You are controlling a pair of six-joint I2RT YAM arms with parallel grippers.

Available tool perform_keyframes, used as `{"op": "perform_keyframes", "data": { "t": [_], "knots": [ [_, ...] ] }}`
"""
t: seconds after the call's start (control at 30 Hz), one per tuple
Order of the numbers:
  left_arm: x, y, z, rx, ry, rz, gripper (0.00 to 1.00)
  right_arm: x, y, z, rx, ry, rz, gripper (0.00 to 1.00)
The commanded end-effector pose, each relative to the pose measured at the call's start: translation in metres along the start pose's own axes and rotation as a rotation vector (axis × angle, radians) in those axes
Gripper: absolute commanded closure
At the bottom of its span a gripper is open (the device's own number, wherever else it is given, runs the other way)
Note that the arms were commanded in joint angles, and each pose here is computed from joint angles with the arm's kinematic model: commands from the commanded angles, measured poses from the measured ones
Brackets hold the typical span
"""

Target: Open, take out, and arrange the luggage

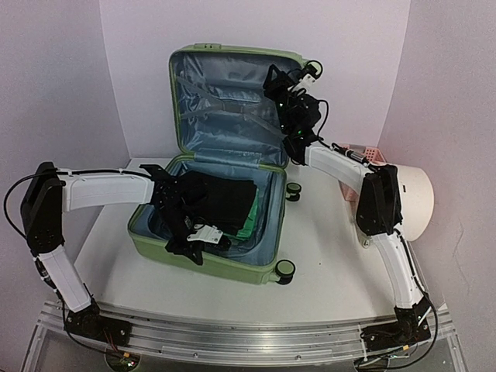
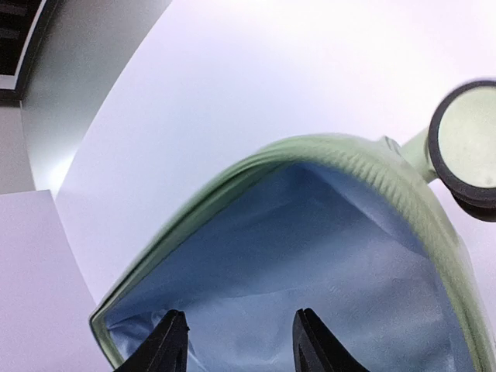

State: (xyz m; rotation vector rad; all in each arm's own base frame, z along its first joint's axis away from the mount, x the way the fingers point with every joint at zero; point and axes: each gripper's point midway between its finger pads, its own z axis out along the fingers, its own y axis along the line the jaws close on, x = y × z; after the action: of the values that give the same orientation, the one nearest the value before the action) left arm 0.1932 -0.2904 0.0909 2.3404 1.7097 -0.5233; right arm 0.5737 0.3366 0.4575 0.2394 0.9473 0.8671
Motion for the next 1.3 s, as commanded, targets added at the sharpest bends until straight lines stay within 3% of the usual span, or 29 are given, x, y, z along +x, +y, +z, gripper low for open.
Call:
{"op": "perform_keyframes", "data": {
  "t": [0.0, 0.17, 0.33, 0.47, 0.53, 0.67, 0.87, 0.93, 1.03, 1.27],
  "knots": [
    [-0.022, 0.000, -0.003, -0.030, -0.078, -0.044, 1.00, -0.041, -0.028, 0.005, 0.034, -0.060, -0.049, 0.50],
    [-0.029, 0.048, 0.015, -0.155, -0.119, -0.231, 1.00, -0.010, -0.026, -0.001, -0.028, 0.089, -0.061, 0.45],
    [-0.040, 0.077, 0.025, -0.189, -0.153, -0.287, 1.00, -0.007, 0.004, -0.014, -0.136, 0.191, -0.082, 0.41],
    [-0.040, 0.097, 0.032, -0.207, -0.156, -0.317, 1.00, -0.012, 0.014, -0.037, -0.126, 0.267, -0.151, 0.37],
    [-0.038, 0.105, 0.034, -0.211, -0.156, -0.322, 1.00, -0.016, 0.004, -0.051, -0.056, 0.309, -0.176, 0.33],
    [-0.023, 0.128, 0.037, -0.230, -0.144, -0.362, 1.00, -0.014, -0.058, -0.094, 0.224, 0.429, -0.292, 0.25],
    [-0.012, 0.148, 0.033, -0.205, -0.156, -0.401, 0.99, 0.010, -0.089, -0.136, 0.334, 0.656, -0.379, 0.12],
    [-0.020, 0.131, 0.029, -0.141, -0.182, -0.361, 0.90, 0.009, -0.095, -0.145, 0.361, 0.698, -0.407, 0.11],
    [-0.028, 0.110, 0.018, -0.093, -0.221, -0.330, 0.59, -0.001, -0.105, -0.165, 0.426, 0.752, -0.468, 0.10],
    [-0.051, 0.099, -0.023, -0.097, -0.281, -0.304, 0.28, 0.002, -0.106, -0.190, 0.425, 0.843, -0.467, 0.09]
  ]
}}
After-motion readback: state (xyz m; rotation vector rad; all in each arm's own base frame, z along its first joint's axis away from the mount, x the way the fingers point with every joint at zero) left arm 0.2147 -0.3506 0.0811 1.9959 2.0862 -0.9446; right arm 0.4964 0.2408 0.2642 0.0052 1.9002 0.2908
